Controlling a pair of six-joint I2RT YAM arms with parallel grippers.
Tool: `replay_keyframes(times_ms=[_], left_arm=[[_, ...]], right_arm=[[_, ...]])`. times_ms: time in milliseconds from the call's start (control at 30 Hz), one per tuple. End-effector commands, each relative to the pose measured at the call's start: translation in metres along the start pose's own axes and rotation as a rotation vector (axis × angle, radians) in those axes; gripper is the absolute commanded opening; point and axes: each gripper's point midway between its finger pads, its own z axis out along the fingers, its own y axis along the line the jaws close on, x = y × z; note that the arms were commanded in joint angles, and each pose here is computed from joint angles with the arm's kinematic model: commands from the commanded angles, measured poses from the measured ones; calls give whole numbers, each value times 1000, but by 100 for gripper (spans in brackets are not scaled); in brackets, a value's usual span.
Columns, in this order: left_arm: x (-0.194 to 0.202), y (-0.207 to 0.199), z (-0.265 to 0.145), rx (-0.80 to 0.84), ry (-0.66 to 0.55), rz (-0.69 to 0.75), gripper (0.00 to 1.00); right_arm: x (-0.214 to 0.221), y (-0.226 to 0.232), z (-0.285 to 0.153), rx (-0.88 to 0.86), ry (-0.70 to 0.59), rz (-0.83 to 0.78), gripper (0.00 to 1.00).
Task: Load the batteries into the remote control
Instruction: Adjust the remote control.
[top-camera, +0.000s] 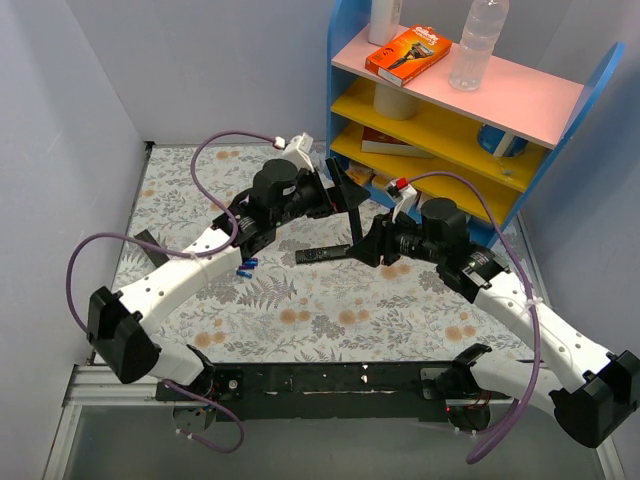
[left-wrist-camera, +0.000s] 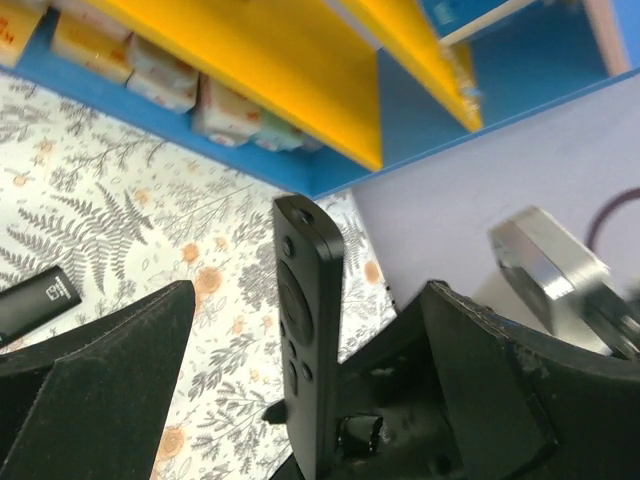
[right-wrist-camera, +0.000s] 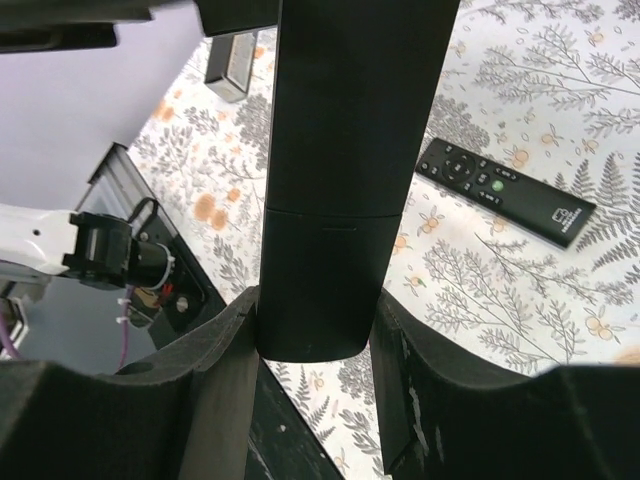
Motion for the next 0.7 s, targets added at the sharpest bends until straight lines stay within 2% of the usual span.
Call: replay_keyframes(times_ms=[0, 133, 167, 267, 367, 400, 533, 600, 633, 667], left_arm=[[13, 7, 8, -56, 94, 21, 97], [22, 18, 14, -99, 127, -2, 86], [24, 21, 15, -106, 131, -5, 79], [28, 26, 17, -120, 137, -9, 71], [29, 28, 18, -126, 139, -13, 59], [30, 30, 18, -132, 139, -14, 48], [45, 38, 21, -134, 171, -60, 16], [50, 42, 21, -132, 175, -76, 7], [55, 49, 21, -149, 176, -85, 1], [52, 47, 19, -140, 157, -92, 0]], right_arm=[[-17, 3, -10, 51, -41, -110, 1], [-13, 1, -8, 73, -28, -136, 1], [-12, 0, -8, 75, -24, -142, 1], [-8, -2, -7, 90, -12, -155, 1], [-6, -4, -5, 103, -6, -170, 1], [-6, -5, -4, 110, -6, -175, 1], [-2, -6, 0, 108, 7, -187, 1], [-1, -8, 0, 113, 9, -186, 1], [0, -9, 0, 115, 11, -185, 3], [1, -9, 0, 118, 10, -184, 20]])
